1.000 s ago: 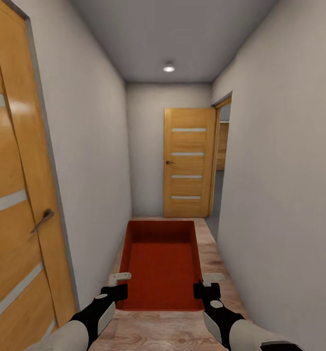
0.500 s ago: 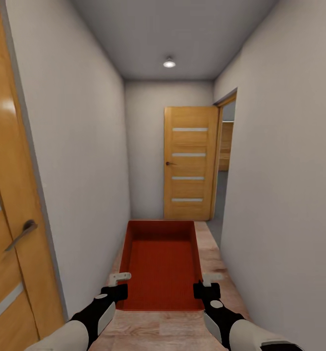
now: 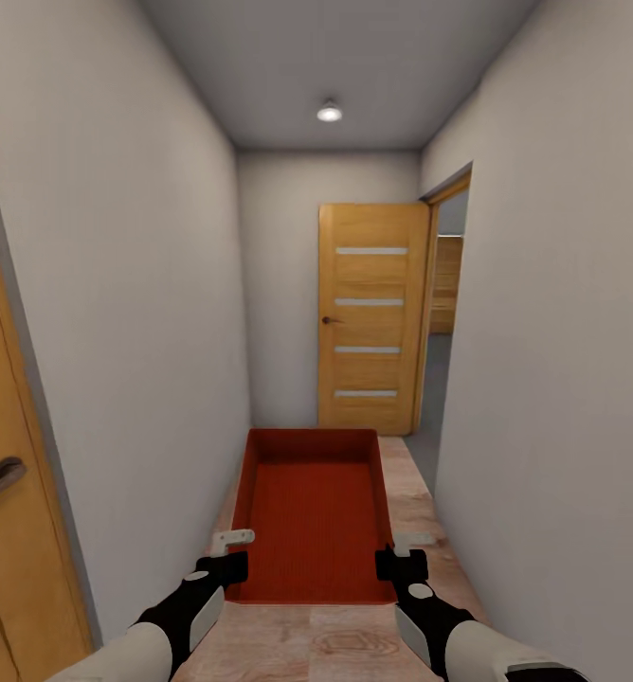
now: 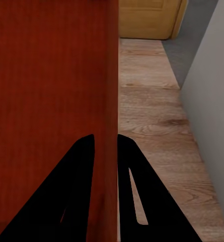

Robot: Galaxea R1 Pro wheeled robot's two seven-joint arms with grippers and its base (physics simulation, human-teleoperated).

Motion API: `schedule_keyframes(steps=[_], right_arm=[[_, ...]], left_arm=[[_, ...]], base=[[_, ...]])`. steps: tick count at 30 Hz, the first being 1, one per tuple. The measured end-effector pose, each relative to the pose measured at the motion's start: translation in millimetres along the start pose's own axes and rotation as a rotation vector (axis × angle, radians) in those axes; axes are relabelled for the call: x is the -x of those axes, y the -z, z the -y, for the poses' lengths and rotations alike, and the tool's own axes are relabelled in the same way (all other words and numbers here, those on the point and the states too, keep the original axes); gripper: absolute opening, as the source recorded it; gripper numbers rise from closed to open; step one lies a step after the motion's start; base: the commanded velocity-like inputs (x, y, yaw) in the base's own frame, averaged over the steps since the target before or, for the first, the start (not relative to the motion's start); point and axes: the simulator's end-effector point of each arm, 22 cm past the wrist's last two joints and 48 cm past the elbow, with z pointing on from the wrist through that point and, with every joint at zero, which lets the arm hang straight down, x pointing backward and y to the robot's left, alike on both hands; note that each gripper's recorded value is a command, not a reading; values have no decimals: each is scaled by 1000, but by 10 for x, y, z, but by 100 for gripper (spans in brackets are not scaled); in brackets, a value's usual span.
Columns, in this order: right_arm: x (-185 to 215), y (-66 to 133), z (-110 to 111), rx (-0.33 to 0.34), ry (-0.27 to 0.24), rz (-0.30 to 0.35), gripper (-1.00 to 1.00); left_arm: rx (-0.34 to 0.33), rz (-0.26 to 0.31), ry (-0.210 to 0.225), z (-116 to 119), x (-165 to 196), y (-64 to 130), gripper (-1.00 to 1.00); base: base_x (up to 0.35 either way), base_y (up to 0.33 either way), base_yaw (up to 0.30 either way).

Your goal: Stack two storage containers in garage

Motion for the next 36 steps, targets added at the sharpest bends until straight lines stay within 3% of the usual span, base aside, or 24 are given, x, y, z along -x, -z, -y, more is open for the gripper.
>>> schedule_keyframes(steps=[36], right_arm=[[0,0,0,0,0,0,-100]], left_arm=[[0,0,0,0,0,0,-100]], base=[[322,0,0]])
